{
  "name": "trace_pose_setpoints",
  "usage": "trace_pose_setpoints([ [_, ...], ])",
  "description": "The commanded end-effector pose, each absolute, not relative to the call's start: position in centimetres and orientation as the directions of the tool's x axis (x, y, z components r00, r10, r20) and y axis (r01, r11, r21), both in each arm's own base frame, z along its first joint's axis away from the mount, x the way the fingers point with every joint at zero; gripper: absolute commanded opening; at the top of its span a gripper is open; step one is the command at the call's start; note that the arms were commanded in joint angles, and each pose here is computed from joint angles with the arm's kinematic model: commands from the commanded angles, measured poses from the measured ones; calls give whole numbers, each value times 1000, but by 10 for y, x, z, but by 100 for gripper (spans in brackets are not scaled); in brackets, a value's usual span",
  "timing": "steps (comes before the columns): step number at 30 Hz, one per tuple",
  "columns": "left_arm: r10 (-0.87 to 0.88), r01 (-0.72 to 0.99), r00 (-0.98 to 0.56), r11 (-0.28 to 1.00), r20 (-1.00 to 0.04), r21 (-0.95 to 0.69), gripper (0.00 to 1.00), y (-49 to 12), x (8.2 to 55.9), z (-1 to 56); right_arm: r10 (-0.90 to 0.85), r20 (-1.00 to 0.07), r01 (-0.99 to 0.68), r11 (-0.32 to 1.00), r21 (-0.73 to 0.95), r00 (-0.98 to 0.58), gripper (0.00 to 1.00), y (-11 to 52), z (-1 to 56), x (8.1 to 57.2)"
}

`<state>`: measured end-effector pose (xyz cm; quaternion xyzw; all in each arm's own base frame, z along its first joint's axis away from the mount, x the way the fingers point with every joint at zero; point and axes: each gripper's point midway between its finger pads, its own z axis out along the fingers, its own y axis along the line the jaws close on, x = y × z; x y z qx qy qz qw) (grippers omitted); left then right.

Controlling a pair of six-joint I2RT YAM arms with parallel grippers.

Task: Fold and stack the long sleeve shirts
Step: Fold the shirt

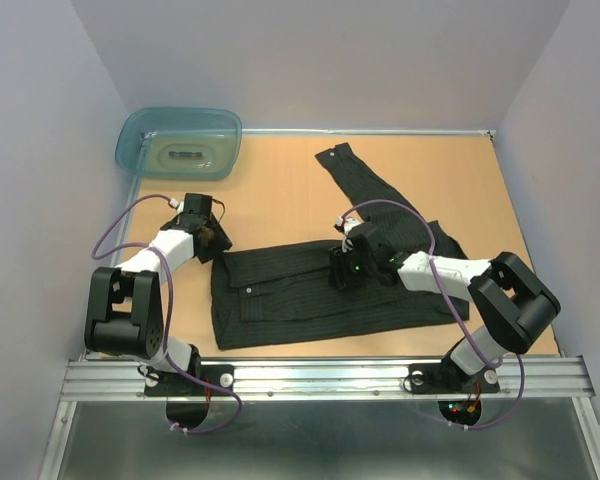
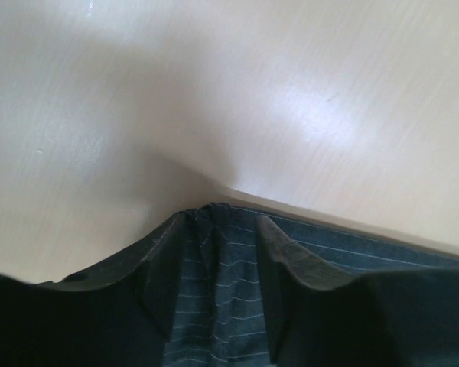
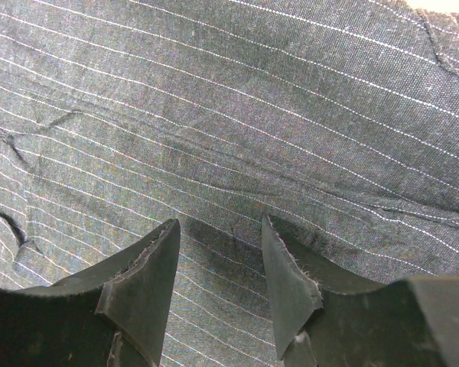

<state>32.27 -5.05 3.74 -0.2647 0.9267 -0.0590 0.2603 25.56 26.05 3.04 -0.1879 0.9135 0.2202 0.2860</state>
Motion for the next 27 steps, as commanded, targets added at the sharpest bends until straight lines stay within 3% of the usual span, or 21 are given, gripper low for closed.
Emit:
trace_pose_setpoints([
  [1,-539,-403,-665,842,-518,-358,58,-59,337,87,-246,-566,-463,842,277,-787,53,250,24,242],
  [5,-587,-431,-662,807,-466,-404,73,-65,314,79,-239,-571,-464,838,288,-785,53,254,28,244],
  [10,-594,-454,-690,800,-413,-392,72,-67,296,57,-247,-571,-470,836,283,-783,53,255,27,245],
  [15,-589,-464,-716,802,-375,-375,53,-71,287,39,-241,-568,-463,839,286,-787,53,255,26,245],
  [22,-570,-451,-743,814,-352,-366,39,-78,288,26,-245,-564,-460,844,275,-788,53,252,23,245],
  [27,-551,-446,-738,832,-391,-330,22,-71,296,29,-245,-561,-454,849,269,-791,53,250,21,244],
])
